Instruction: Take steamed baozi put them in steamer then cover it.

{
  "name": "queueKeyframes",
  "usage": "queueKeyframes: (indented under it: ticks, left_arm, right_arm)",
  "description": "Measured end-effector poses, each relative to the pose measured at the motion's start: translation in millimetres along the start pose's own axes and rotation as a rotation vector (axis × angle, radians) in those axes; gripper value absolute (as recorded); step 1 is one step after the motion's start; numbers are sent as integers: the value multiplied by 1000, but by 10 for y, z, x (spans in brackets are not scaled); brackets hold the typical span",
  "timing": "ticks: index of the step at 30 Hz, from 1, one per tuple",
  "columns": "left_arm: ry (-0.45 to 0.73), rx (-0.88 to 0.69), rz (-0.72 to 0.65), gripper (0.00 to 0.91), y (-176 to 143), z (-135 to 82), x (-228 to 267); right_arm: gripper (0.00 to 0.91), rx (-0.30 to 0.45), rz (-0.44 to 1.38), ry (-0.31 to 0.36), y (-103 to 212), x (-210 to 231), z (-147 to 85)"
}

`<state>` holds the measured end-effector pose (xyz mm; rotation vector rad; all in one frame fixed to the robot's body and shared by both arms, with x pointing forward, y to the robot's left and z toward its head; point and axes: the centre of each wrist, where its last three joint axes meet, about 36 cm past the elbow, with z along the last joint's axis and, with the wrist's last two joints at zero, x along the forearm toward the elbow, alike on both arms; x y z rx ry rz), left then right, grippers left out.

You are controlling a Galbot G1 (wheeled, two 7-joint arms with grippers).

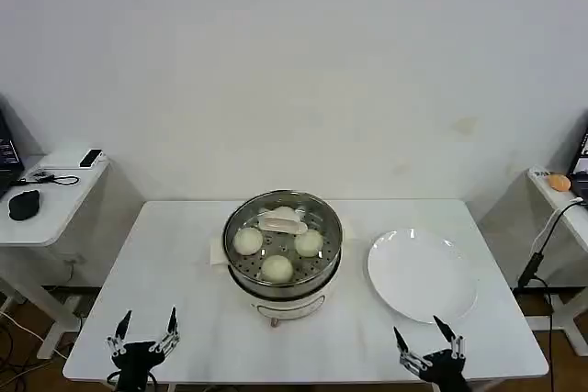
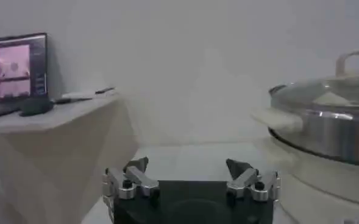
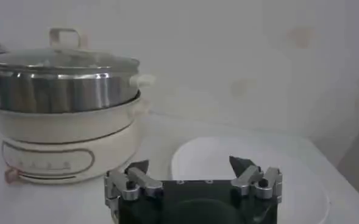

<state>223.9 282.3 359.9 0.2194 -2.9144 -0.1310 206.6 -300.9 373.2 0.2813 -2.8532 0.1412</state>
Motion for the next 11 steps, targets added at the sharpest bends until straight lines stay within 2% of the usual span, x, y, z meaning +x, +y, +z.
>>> queueKeyframes:
  ticks: [11]
  left_arm:
    - [-5,4,0,907,-15,-34,-3]
  right_arm:
    - [907,0,-11,18,-32,-6,32]
